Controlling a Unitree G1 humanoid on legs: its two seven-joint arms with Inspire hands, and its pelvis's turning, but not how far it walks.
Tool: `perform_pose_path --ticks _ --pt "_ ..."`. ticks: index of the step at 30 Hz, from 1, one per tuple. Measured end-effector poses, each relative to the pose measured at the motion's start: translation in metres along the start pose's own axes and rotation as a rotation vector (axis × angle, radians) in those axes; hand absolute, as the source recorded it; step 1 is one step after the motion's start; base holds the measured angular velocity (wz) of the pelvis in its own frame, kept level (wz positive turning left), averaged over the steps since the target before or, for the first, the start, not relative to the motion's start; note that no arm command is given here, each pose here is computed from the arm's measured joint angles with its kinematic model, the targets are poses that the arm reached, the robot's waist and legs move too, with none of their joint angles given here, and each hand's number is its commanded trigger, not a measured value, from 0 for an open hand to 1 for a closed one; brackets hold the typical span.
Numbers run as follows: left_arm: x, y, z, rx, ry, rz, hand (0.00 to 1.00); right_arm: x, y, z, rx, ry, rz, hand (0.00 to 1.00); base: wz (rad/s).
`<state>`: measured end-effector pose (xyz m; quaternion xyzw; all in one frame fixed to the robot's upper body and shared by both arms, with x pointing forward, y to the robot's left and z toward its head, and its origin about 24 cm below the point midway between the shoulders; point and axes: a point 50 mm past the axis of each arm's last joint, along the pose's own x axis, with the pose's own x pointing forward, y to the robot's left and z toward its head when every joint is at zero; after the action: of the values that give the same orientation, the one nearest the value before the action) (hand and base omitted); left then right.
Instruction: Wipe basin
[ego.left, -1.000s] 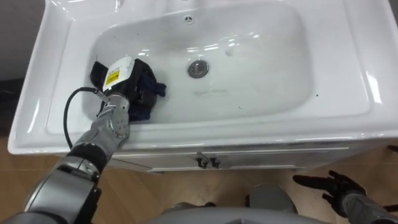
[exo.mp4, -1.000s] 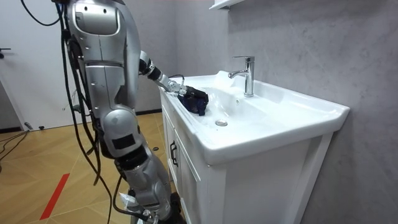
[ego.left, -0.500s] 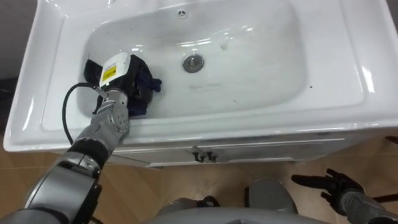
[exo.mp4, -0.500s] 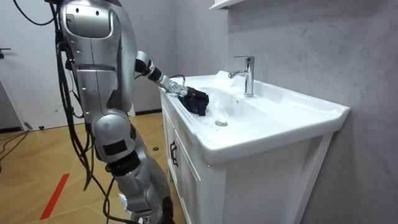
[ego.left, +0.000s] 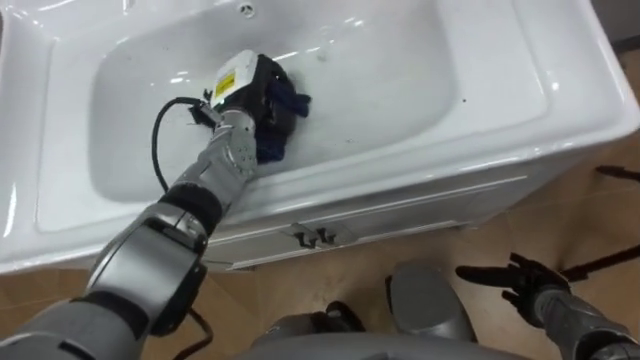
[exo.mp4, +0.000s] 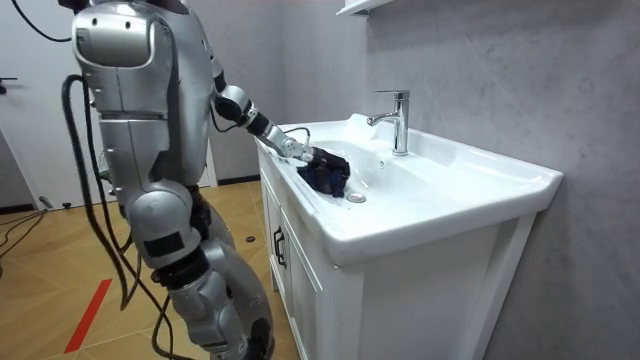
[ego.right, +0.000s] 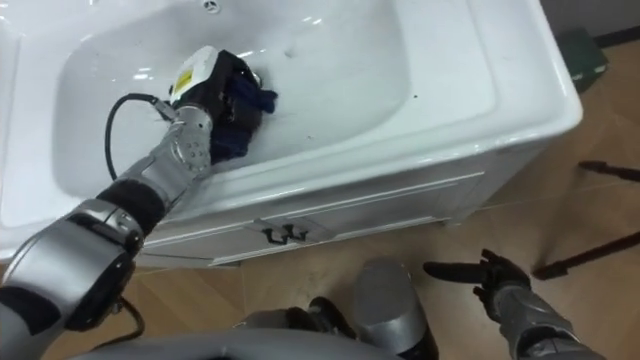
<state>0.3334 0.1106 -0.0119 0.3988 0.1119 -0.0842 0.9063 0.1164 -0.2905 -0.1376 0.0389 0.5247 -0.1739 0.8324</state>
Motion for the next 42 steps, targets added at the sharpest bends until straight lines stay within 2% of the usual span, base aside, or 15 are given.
perform_pose_path --ticks 5,16,32,42 --pt "0.006 0.005 0.016 -0.115 -0.015 -0.009 1.0 0.001 0.003 0.004 -0.003 0.002 -0.006 0.0 0.04" --pt "0.007 0.003 0.024 -0.253 -0.002 -0.013 1.0 0.002 0.005 0.011 -0.027 -0.016 -0.031 0.0 -0.04" --pt "0.003 -0.005 0.065 -0.389 -0.132 -0.066 1.0 0.001 0.004 0.001 -0.044 0.028 -0.023 0.0 0.01" --pt "0.002 -0.006 0.076 -0.459 -0.164 -0.097 1.0 0.002 0.015 -0.002 -0.014 0.03 0.011 0.0 0.03"
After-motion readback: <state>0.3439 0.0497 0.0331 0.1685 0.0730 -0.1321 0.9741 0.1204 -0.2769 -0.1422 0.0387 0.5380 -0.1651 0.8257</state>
